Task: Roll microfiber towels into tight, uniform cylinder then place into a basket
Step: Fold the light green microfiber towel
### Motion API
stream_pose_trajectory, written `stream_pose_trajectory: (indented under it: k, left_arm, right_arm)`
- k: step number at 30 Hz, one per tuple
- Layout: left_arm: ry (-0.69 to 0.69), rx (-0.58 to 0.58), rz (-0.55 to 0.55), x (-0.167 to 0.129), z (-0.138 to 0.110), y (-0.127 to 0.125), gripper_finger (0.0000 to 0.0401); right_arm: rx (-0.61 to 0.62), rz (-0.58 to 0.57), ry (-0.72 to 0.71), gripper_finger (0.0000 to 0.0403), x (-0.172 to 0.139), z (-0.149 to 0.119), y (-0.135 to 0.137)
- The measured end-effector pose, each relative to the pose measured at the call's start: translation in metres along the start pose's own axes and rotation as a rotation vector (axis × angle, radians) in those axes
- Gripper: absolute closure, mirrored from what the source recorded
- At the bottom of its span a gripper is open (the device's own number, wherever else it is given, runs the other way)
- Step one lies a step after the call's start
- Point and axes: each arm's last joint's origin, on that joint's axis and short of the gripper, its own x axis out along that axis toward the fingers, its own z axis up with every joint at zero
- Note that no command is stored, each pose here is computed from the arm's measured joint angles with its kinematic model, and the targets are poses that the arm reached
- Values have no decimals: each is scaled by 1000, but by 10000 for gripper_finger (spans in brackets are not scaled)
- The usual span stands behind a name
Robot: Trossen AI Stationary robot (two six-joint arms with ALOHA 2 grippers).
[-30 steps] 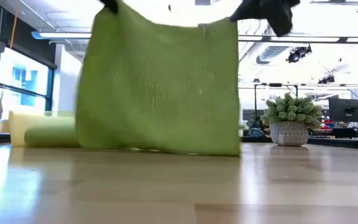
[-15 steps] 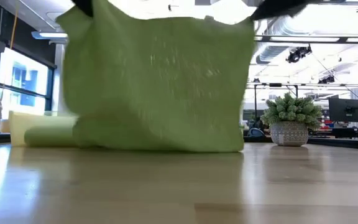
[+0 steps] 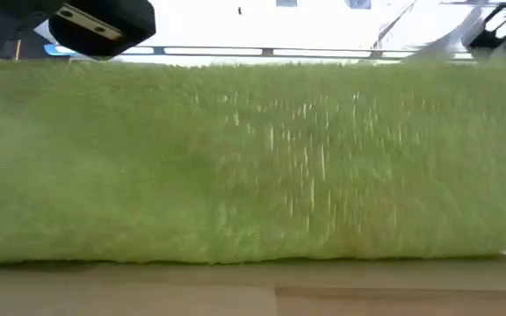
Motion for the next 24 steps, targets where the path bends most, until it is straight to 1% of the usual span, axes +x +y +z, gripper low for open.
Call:
stream_pose_trajectory:
  k: [2,5,8,9,13,15,20,24]
  left_arm:
    - [6,-20,-5,0,0,4,401]
    - [28,-37,45,-6,-3,15,401]
    - [78,-63,106,-6,-7,27,401]
    - [101,-70,118,-5,-9,32,401]
    - [125,-106,145,1,-11,48,401]
    - [118,-124,181,4,-11,56,401]
    - [155,-164,276,12,-18,79,401]
    - [188,-195,291,18,-24,92,401]
  right_arm:
    - [-27,-36,16,402,8,-4,-3]
    - [-51,-102,18,402,18,-4,-11]
    - [-68,-185,-8,402,22,1,-22]
    - [-85,-212,-10,402,23,3,-25]
    - [-149,-308,-13,402,26,8,-38]
    - [-151,-337,8,402,27,9,-46]
    - [-132,-403,52,402,31,14,-63]
    - [-111,-413,89,402,34,17,-74]
